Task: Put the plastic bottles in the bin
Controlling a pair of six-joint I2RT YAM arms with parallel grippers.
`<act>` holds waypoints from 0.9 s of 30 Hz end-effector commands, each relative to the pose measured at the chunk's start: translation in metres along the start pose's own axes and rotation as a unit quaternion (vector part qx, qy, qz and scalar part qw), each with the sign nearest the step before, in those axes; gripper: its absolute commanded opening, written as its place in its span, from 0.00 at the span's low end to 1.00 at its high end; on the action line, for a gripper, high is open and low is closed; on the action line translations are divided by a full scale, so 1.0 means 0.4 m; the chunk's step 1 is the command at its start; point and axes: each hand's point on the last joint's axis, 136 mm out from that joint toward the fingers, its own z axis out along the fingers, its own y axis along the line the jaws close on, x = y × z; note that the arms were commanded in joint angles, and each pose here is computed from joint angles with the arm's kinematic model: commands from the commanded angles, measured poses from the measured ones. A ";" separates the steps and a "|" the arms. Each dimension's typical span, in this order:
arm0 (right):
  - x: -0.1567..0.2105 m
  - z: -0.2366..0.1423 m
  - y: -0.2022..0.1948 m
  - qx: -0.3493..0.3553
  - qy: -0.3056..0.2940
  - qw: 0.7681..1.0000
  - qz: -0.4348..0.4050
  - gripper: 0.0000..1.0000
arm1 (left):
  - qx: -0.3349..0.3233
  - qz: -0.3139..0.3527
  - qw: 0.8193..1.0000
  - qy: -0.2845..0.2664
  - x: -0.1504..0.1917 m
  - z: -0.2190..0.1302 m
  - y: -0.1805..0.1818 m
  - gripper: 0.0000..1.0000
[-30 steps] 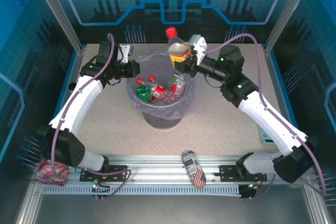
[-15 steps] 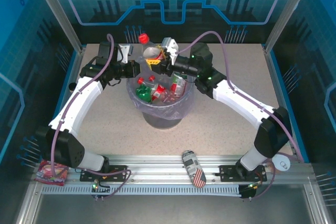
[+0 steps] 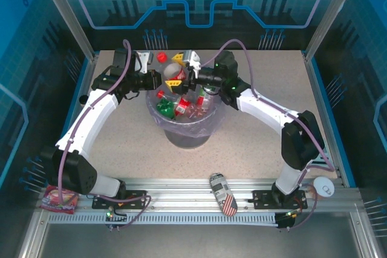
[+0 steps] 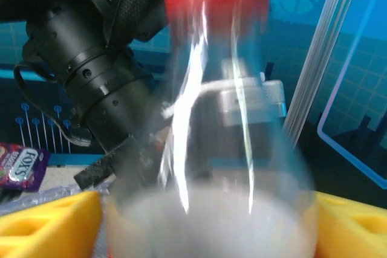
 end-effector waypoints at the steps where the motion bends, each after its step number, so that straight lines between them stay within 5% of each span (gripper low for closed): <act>1: -0.049 -0.044 0.010 -0.001 0.002 0.999 -0.034 0.90 | 0.007 -0.003 0.999 0.043 0.068 0.010 -0.006 0.00; 7: -0.118 -0.104 0.016 0.030 0.048 0.995 -0.077 0.96 | 0.004 0.000 0.999 0.039 0.066 0.004 -0.005 0.00; 19: -0.163 -0.057 -0.018 0.105 0.112 0.988 0.009 0.66 | 0.005 0.002 0.999 0.040 0.067 0.006 -0.005 0.00; 27: -0.146 0.044 -0.029 0.094 0.111 0.989 0.033 0.64 | 0.006 0.004 0.999 0.037 0.065 0.004 -0.007 0.00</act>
